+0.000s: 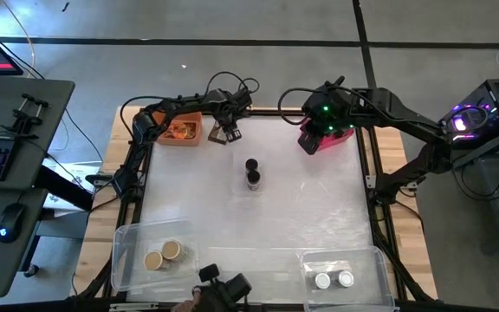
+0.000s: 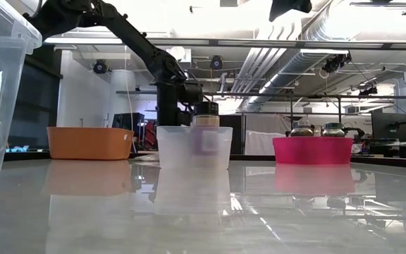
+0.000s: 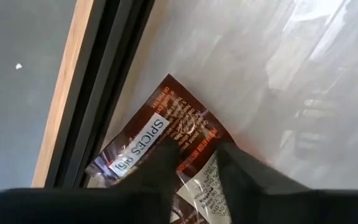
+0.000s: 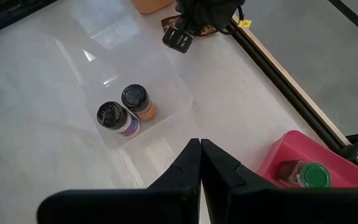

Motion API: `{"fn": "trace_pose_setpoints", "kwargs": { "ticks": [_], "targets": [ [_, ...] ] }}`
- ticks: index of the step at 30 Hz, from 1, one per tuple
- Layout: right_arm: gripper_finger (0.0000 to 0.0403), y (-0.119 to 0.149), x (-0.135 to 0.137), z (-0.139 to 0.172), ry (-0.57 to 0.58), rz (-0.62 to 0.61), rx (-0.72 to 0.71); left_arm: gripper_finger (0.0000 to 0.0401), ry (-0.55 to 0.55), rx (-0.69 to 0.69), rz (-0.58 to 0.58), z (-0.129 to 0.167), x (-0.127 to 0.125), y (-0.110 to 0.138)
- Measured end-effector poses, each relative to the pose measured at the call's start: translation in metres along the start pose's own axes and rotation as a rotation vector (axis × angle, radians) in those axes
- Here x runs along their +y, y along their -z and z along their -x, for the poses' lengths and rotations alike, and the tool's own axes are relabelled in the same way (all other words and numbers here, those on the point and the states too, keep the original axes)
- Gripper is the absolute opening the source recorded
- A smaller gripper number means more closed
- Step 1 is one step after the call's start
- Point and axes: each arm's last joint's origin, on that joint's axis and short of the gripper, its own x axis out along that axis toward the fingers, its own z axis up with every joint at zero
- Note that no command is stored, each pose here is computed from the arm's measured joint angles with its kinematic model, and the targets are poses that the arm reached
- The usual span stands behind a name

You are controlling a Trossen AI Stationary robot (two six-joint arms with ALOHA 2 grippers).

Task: Sort spices by type
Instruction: Put the orange seasoning pack into the orange bin

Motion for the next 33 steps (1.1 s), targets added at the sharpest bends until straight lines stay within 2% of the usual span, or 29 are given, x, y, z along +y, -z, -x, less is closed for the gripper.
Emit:
{"fn": "trace_pose_setpoints", "kwargs": {
  "ticks": [3, 8, 11, 16, 21, 23, 28, 33],
  "targets": [
    [0.0000, 0.000, 0.000, 0.000, 0.000, 0.005, 0.000, 0.0027, 0.010, -0.002, 0.003, 0.001, 0.000, 0.000],
    [0.0000, 0.000, 0.000, 0.000, 0.000, 0.010, 0.000, 0.0004, 0.049, -0.009, 0.040, 0.014, 0.008, -0.007],
    [0.0000, 0.000, 0.000, 0.000, 0.000, 0.011, 0.000, 0.0001, 0.089, -0.004, 0.051, 0.029, 0.015, -0.012],
    [0.0000, 0.000, 0.000, 0.000, 0.003, 0.046, -0.002, 0.0001, 0.114, -0.090, 0.075, 0.073, 0.028, -0.025],
    [0.0000, -0.001, -0.001, 0.000, 0.054, 0.092, -0.018, 0.0001, 0.112, -0.147, 0.083, 0.098, 0.036, -0.031],
    [0.0000, -0.001, -0.002, 0.000, 0.055, 0.096, -0.018, 0.0001, 0.122, -0.138, 0.093, 0.099, 0.039, -0.029],
    [0.0000, 0.000, -0.002, 0.000, 0.053, 0.098, -0.012, 0.0003, 0.138, -0.013, 0.172, 0.091, 0.040, -0.019],
    [0.0000, -0.002, -0.001, 0.000, 0.052, 0.141, -0.026, 0.0033, 0.117, -0.029, 0.223, 0.092, 0.043, -0.021]
  ]
}}
